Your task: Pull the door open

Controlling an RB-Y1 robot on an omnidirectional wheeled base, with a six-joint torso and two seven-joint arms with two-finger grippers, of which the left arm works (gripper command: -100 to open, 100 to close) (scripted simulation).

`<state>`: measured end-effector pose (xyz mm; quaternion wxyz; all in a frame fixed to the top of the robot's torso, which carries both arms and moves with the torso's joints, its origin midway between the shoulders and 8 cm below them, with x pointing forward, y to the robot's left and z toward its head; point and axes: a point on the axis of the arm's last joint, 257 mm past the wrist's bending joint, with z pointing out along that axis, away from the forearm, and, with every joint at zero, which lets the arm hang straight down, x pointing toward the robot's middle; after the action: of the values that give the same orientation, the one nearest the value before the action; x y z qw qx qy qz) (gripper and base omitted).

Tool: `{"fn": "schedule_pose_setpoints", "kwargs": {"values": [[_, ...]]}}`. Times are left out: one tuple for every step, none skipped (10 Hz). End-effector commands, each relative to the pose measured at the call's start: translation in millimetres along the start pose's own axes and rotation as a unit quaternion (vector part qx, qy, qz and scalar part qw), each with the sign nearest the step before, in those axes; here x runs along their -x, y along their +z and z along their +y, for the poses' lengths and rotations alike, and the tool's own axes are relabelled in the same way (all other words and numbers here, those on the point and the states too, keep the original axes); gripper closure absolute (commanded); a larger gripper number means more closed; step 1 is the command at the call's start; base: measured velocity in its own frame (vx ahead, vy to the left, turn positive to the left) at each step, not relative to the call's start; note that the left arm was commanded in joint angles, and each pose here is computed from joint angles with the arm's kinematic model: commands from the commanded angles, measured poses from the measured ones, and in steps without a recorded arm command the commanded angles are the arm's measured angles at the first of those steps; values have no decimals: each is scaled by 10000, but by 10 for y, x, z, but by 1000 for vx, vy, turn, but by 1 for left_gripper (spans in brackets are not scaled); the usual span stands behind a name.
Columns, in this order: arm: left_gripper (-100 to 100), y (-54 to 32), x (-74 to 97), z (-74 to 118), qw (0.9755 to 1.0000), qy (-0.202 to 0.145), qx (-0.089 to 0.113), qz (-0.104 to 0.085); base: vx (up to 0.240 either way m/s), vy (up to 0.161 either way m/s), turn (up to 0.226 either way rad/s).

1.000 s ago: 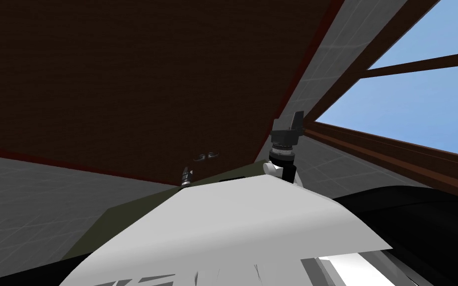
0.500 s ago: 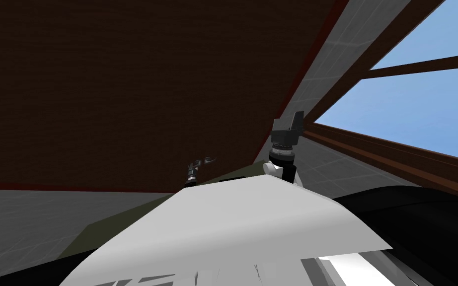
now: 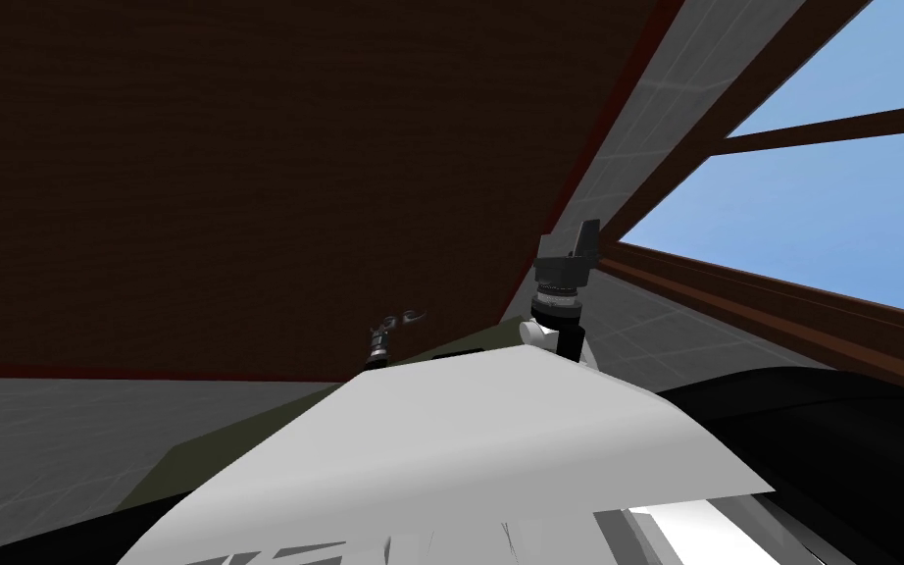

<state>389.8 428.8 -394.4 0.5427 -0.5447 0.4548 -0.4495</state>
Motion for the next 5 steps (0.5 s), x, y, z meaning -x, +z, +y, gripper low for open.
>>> {"fn": "schedule_pose_setpoints", "kwargs": {"values": [[100, -2, 21, -6, 10000, 5, -6, -15, 0, 0, 0], [100, -2, 21, -6, 10000, 5, -6, -15, 0, 0, 0], [100, -148, 331, 58, 9996, 112, 127, -220, -111, 57, 116], [100, -148, 331, 58, 9996, 112, 127, -220, -157, 56, 36], [100, -137, 324, 40, 9997, 110, 103, -212, -94, 25, -17]]}}
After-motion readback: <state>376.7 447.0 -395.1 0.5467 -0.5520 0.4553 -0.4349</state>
